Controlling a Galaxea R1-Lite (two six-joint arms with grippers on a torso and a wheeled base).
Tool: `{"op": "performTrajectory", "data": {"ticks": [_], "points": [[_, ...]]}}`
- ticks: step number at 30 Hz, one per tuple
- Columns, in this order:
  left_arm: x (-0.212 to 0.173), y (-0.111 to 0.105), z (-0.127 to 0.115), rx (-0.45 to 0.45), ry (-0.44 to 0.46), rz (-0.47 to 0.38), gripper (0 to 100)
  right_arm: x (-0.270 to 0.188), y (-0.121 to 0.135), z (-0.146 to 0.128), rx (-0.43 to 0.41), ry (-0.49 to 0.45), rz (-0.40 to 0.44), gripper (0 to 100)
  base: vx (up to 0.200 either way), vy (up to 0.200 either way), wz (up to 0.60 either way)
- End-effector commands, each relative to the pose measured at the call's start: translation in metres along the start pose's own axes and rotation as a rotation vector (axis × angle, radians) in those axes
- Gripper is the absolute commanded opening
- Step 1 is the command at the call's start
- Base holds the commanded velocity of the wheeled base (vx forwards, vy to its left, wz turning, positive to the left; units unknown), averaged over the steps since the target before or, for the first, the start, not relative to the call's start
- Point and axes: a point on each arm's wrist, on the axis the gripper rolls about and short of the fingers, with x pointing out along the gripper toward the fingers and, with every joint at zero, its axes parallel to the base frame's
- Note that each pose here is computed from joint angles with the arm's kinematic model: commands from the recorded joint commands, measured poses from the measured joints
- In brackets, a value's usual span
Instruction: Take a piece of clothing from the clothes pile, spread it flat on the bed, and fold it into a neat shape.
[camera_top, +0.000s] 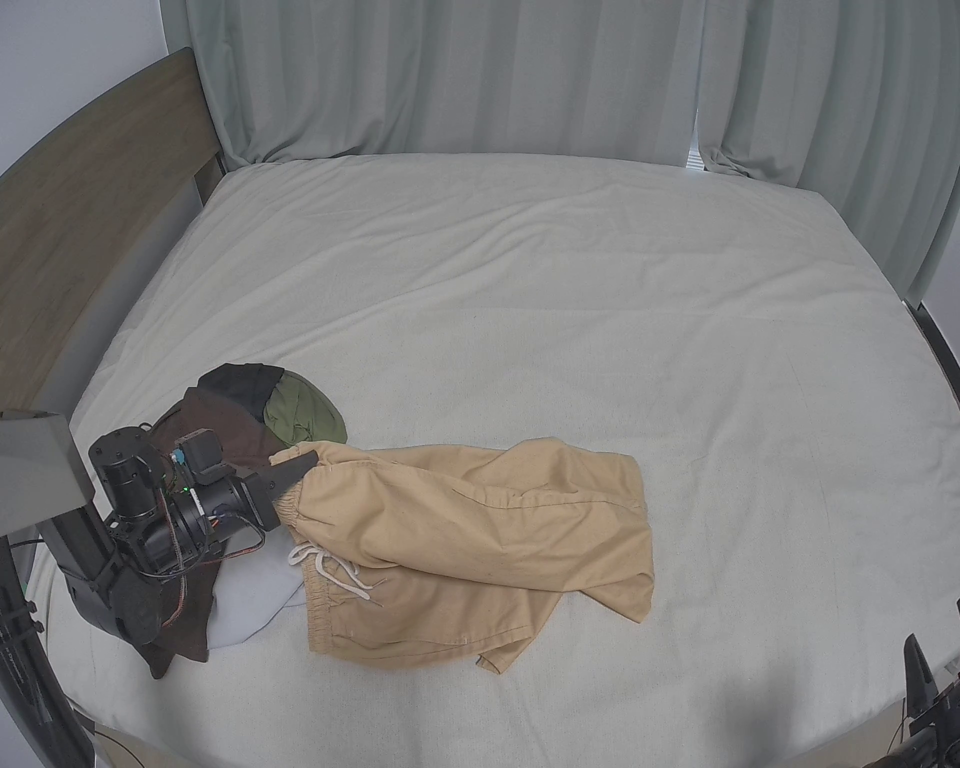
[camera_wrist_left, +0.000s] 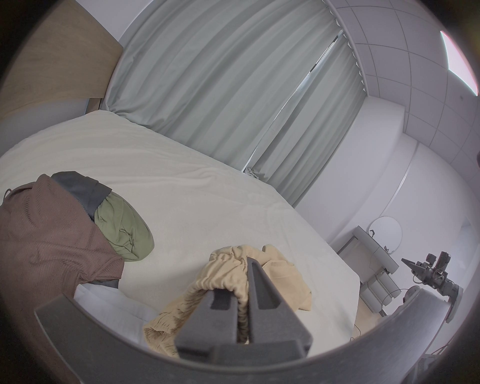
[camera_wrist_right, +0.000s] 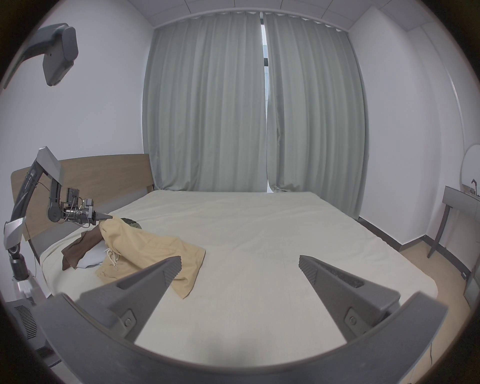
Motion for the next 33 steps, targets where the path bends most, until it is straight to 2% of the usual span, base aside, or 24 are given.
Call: {"op": "performTrajectory", "data": {"ticks": [1,2,9,11,14,15,19,22,24,29,32,33], "points": [[-0.001,0.000,0.000,0.000,-0.002,0.001,0,-0.005,0.000,0.022,-0.010,-0.114,-0.007,100,0.000,0.000,0.00],[-0.001,0.000,0.001,0.001,-0.002,-0.001,0,-0.006,0.000,0.034,-0.013,-0.111,0.002,100,0.000,0.000,0.00],[0.000,0.000,-0.001,0.000,0.002,-0.003,0,0.009,0.000,0.064,0.025,-0.022,0.099,100,0.000,0.000,0.00],[0.000,-0.001,0.000,0.000,-0.001,-0.002,0,0.024,-0.001,0.076,0.043,0.045,0.180,100,0.000,0.000,0.00],[-0.001,-0.001,0.000,0.000,0.000,-0.003,0,0.036,0.001,0.084,0.061,0.093,0.227,100,0.000,0.000,0.00],[-0.001,-0.001,0.001,0.001,-0.002,-0.002,0,0.049,0.004,0.093,0.103,0.143,0.273,100,0.000,0.000,0.00],[0.000,0.000,-0.001,-0.002,0.003,-0.001,0,0.073,0.009,0.111,0.181,0.212,0.326,100,0.000,0.000,0.00],[0.000,0.000,-0.001,-0.001,0.002,-0.003,0,0.090,0.012,0.118,0.198,0.258,0.331,100,0.000,0.000,0.00],[0.000,-0.001,0.000,0.000,0.002,-0.004,0,0.104,0.015,0.124,0.202,0.291,0.363,100,0.000,0.000,0.00],[0.001,-0.002,0.000,0.003,-0.001,-0.009,0,0.133,0.023,0.136,0.221,0.348,0.484,100,0.000,0.000,0.00],[0.001,-0.002,-0.001,0.001,0.002,-0.008,0,0.143,0.026,0.138,0.227,0.369,0.519,100,0.000,0.000,0.00],[0.002,-0.002,-0.001,0.000,0.004,-0.010,0,0.152,0.030,0.138,0.236,0.396,0.563,100,0.000,0.000,0.00]]}}
